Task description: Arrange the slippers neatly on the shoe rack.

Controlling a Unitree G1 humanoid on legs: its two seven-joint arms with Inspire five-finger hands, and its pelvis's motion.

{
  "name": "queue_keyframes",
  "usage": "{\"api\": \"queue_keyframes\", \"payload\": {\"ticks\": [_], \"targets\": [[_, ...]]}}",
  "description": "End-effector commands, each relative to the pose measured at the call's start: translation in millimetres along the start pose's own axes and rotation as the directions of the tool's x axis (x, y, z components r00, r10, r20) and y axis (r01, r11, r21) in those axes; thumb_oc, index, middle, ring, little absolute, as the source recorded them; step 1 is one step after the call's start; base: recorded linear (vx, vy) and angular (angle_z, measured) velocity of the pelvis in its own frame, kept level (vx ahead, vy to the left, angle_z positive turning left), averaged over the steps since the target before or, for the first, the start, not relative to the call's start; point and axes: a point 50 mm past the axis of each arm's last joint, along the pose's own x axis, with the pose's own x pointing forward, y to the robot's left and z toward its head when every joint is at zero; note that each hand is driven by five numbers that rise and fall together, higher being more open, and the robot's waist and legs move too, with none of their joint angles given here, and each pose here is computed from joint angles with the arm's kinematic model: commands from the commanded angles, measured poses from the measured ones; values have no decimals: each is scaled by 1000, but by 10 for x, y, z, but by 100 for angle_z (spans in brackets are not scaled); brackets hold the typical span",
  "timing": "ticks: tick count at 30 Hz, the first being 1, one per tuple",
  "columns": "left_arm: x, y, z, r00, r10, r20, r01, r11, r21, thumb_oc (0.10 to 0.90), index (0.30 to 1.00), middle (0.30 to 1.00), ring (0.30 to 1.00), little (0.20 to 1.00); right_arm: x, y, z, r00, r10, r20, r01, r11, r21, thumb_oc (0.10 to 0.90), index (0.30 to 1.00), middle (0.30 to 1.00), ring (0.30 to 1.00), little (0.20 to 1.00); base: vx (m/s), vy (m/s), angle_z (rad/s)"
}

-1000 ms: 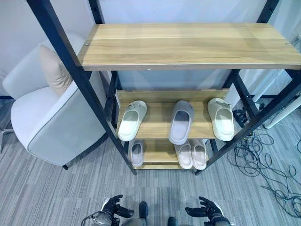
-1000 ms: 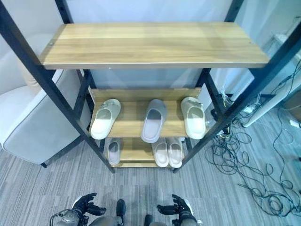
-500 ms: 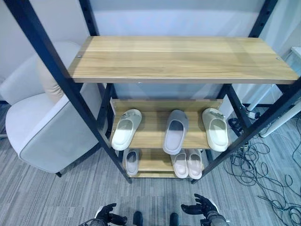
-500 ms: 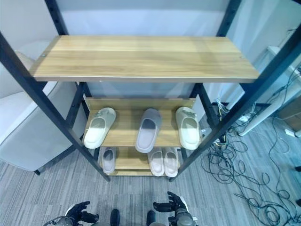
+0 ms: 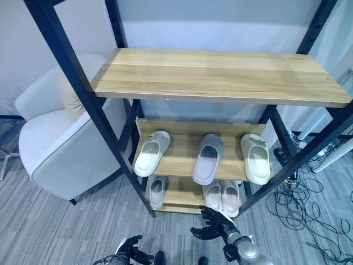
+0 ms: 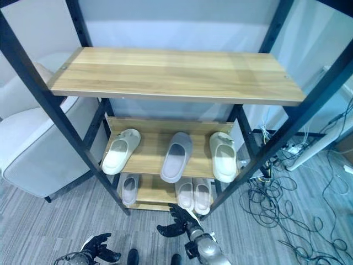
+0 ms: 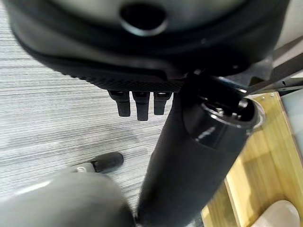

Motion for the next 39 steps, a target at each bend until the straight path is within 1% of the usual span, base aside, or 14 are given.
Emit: {"api": "queue_keyframes", "payload": {"ticks": [1,5,9,10,11,21,25,26,27,28,31,32,33,39], "targets": [[51,-175,253,996,-46,75,41,997,59,800,900,900,900,900,65,69,646,955,71,289,-86,996,39,800,900,900,900,900,19,-1,11],[44,-209,232,996,-51,70,47,997,65,800,900,900,900,900,54,125,842,924,100,369,-132,989,62,800,900,900,900,900,15,-1,15],[37,-232,230,996,-51,76,46,997,69,800,900,900,900,900,-22,126,1167,859,106,501,-152,987,51,800,900,900,900,900,3,0,1],[36,-237,233,996,-47,79,42,997,68,800,900,900,900,900,-67,99,1302,827,94,555,-150,987,56,800,900,900,900,900,0,0,0],[35,-238,233,996,-48,79,42,997,68,800,900,900,900,900,-68,98,1301,827,94,554,-149,987,56,800,900,900,900,900,0,0,0],[12,-315,160,996,-64,59,60,996,69,800,900,900,900,900,-262,-36,1750,692,16,722,-101,992,74,800,900,900,900,900,6,3,0],[4,-337,127,997,-64,47,61,996,69,800,900,900,900,900,-303,-94,1830,662,-26,749,-22,998,54,800,900,900,900,900,26,11,0],[0,-340,111,997,-60,44,58,996,65,800,900,900,900,900,-334,-134,1881,639,-49,767,44,999,28,800,900,900,900,900,0,0,0],[0,-340,111,997,-61,44,58,996,65,800,900,900,900,900,-334,-133,1881,639,-50,767,44,999,28,800,900,900,900,900,43,23,1],[-7,-337,87,998,-53,41,51,997,59,800,900,900,900,900,-367,-206,1951,610,-83,788,136,991,-1,800,900,900,900,900,0,0,0],[-17,-336,64,998,-53,39,51,998,49,800,900,900,900,900,-410,-306,2044,569,-125,813,255,967,-30,800,900,900,900,900,10,10,0],[-17,-336,64,998,-53,39,51,997,49,800,900,900,900,900,-410,-306,2044,568,-125,813,255,966,-30,800,900,900,900,900,9,28,3],[-20,-331,62,998,-54,43,52,997,53,800,900,900,900,900,-441,-384,2146,526,-154,837,339,940,-40,800,900,900,900,900,-6,22,3],[-24,-318,40,998,-52,38,49,997,65,800,900,900,900,900,-508,-544,2370,433,-204,878,471,882,-27,800,900,900,900,900,4,26,6]]}}
